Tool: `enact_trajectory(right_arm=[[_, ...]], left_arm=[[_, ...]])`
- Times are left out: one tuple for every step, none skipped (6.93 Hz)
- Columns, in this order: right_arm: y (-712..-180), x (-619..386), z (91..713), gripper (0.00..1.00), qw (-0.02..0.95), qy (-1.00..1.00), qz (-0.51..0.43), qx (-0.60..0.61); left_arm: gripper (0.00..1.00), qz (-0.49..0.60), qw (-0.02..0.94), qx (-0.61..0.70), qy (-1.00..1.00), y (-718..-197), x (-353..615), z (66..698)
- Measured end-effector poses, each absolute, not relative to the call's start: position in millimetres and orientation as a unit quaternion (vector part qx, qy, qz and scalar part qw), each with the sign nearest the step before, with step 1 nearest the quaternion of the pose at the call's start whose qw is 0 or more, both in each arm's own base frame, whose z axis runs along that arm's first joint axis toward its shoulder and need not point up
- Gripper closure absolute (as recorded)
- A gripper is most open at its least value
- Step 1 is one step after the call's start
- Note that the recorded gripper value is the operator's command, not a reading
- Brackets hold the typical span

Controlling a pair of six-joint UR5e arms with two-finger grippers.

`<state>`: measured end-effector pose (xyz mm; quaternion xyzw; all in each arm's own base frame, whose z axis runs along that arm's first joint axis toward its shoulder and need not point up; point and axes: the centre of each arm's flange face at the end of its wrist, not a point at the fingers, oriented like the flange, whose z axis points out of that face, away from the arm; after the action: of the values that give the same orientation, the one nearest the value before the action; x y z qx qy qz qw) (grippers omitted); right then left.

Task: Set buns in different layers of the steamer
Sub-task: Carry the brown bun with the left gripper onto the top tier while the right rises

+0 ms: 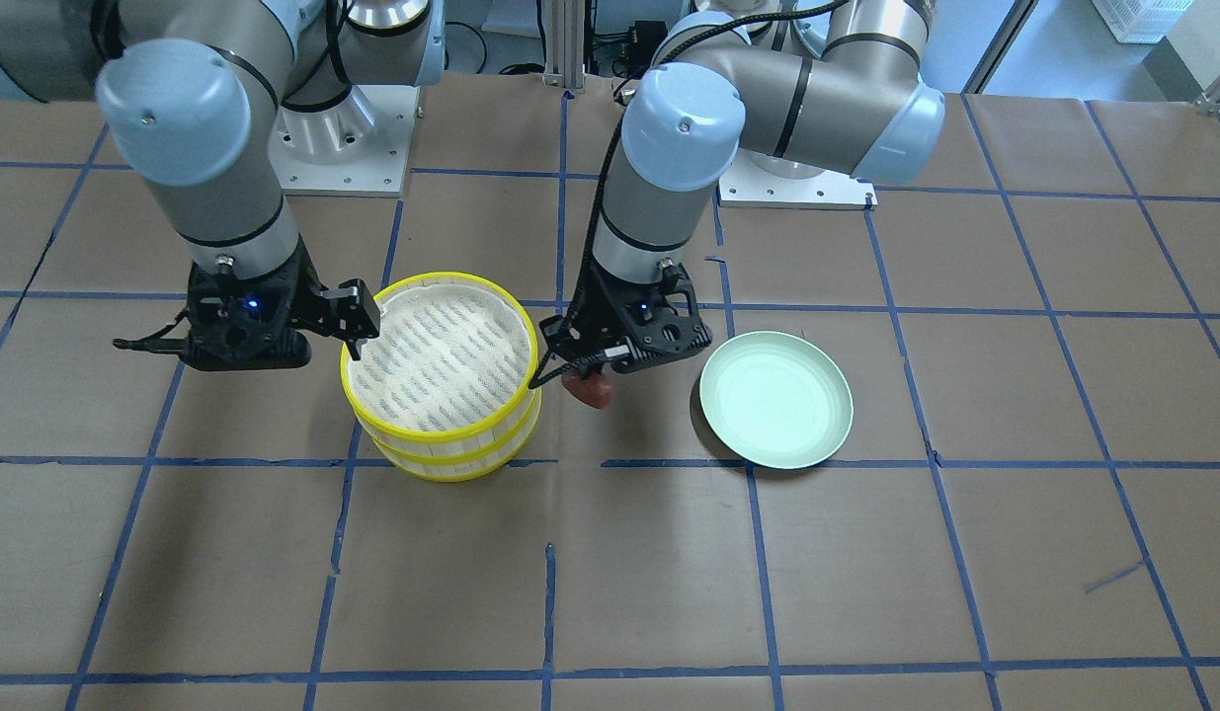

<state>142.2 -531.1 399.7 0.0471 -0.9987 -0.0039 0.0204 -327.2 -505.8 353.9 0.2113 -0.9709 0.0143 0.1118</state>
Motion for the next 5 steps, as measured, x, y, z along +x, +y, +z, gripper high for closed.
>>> enact_trajectory(right_arm=[[-535, 140, 445, 0.01, 0.009, -0.999, -0.012, 0.041], [-530, 140, 484, 0.01, 0.004, -0.999, -0.012, 0.037], [-521, 142, 506, 0.01, 0.003, -0.999, -0.006, 0.031], [-515, 144, 516, 0.01, 0.005, -1.000, -0.003, 0.023], [-511, 144, 519, 0.01, 0.007, -1.000, -0.002, 0.019]], left_arm=[[0.88, 0.012, 0.147, 0.240, -0.960, -497, -355, 364], [0.29, 0.009, 0.166, 0.257, -0.952, -489, -378, 365], [0.00, 0.001, 0.171, 0.270, -0.947, -480, -396, 359], [0.00, -0.004, 0.170, 0.279, -0.945, -470, -411, 355], [0.00, -0.003, 0.171, 0.278, -0.945, -465, -419, 356]])
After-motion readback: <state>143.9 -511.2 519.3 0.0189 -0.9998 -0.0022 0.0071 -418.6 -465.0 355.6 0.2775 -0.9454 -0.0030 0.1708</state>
